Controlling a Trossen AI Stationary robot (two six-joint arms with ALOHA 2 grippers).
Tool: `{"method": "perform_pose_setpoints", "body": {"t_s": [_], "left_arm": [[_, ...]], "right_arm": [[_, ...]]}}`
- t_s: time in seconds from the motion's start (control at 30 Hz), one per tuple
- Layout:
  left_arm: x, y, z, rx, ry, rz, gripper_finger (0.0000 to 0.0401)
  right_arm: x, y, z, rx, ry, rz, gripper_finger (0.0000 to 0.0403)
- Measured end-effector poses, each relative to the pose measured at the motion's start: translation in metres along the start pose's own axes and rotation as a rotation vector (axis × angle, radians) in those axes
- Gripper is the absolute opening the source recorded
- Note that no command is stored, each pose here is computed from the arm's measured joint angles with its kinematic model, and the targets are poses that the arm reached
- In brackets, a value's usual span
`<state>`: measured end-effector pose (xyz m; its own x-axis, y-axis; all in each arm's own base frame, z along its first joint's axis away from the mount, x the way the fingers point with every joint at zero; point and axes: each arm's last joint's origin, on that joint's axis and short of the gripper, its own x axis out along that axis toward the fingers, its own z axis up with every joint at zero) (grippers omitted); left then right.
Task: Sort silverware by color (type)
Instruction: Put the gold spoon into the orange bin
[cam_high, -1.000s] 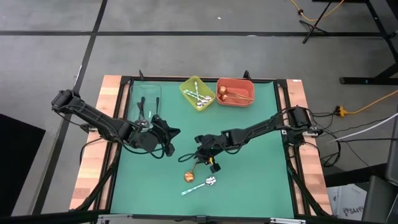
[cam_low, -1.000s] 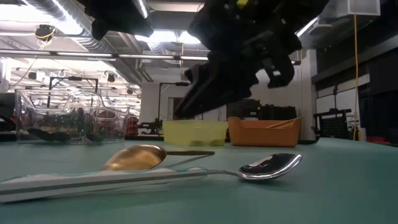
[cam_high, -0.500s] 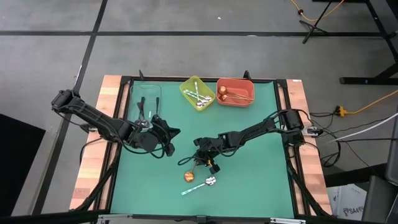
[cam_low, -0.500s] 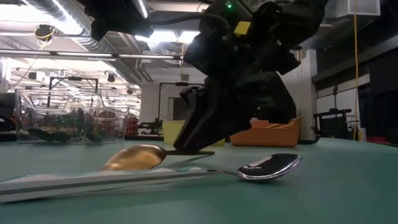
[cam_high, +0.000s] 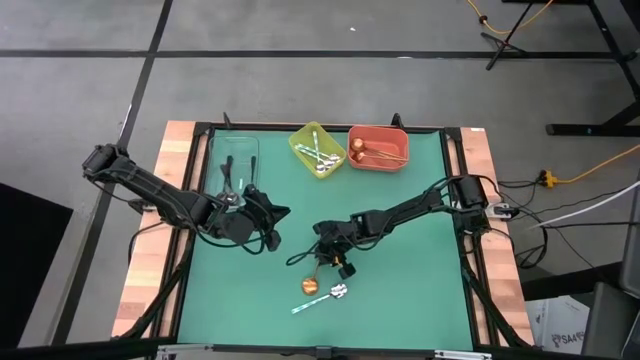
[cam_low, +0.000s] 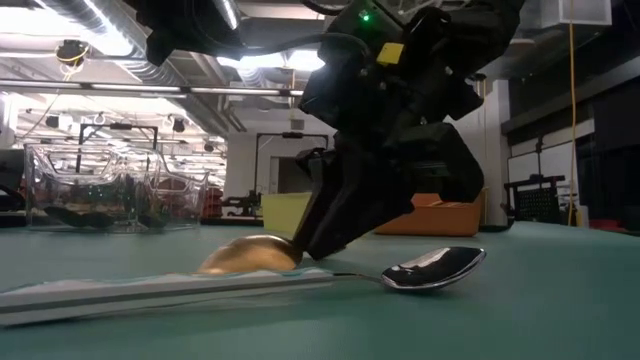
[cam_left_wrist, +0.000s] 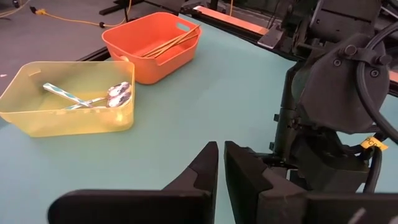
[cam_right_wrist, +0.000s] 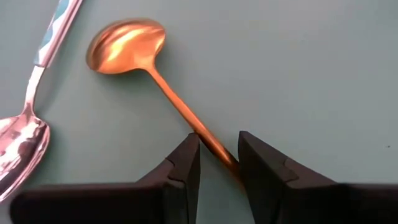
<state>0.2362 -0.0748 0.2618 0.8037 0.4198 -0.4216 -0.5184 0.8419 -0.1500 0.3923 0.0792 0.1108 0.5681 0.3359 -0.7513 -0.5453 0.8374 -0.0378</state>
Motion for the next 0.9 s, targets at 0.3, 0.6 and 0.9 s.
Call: {"method": "perform_pose_setpoints", "body": {"t_s": [0.3,0.6,0.9], "left_arm": [[0.0,-0.0002,0.0003,-0.004,-0.003,-0.002,0.0022],[0.0,-0.0002,0.0003,-0.003,-0.003,-0.002,0.0022],[0.0,-0.0002,0.0003,-0.003,-0.002,-0.002,0.0022]], "right_arm": [[0.0007,0.0003,-0.002,0.003,0.016,-0.003,0.0099],[0.0008,0.0017,-0.0062,0.016,0.057,0.011,0.0099],[0.001,0.0019,-0.0076,0.019,0.07,0.007,0.0085]]}}
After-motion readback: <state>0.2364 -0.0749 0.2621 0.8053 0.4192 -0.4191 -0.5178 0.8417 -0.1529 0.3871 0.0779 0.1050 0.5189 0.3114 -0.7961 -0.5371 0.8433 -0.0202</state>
